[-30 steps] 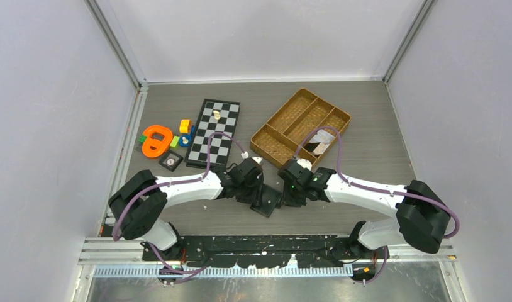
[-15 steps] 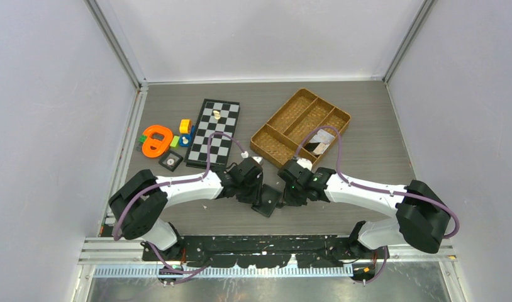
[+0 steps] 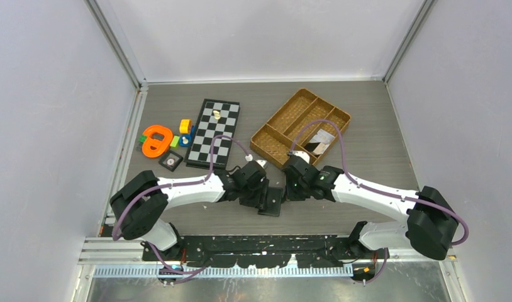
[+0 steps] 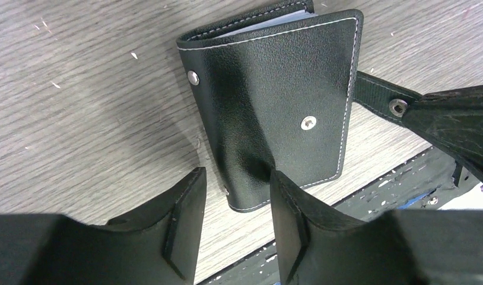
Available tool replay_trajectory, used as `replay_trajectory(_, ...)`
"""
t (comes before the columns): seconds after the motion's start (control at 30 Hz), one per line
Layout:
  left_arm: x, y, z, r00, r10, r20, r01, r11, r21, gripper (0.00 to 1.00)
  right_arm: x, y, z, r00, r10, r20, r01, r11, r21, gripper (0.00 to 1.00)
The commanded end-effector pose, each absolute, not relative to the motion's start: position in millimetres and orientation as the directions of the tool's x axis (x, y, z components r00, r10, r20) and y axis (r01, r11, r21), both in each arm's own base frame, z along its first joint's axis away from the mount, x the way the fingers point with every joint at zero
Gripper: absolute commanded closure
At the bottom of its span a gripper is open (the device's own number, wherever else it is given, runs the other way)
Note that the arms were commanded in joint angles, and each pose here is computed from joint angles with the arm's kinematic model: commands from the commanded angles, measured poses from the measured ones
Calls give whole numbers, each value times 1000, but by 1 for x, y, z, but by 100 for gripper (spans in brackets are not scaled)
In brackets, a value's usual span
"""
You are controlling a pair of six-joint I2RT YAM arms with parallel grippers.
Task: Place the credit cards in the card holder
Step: Close the card holder at the center of the board.
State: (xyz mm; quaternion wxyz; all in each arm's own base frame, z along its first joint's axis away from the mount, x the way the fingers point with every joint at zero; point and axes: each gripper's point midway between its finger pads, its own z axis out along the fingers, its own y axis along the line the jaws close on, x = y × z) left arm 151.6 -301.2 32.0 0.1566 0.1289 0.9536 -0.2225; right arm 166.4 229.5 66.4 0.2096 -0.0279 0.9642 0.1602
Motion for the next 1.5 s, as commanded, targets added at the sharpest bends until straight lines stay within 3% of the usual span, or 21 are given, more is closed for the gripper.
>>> replay_trajectory(0.0,166,-309,48,-899,150,-411,320,867,-383,53,174,244,81,-889,-16,-458,-199,913,355,99)
replay_trajectory(0.4,194,-307,53,-885,38,-464,265,861,-434,46,173,250,71,-899,-39,-436,-213,909,357,99)
replay_trajectory(0.57,190,-312,43,-908,27,-419,248,839,-484,47,171,256,69,-904,-40,-426,-218,899,380,99)
replay_trajectory(1.47,181,-306,19,-944,19,-330,187,855,-484,67,167,275,45,-933,-31,-358,-199,874,444,100)
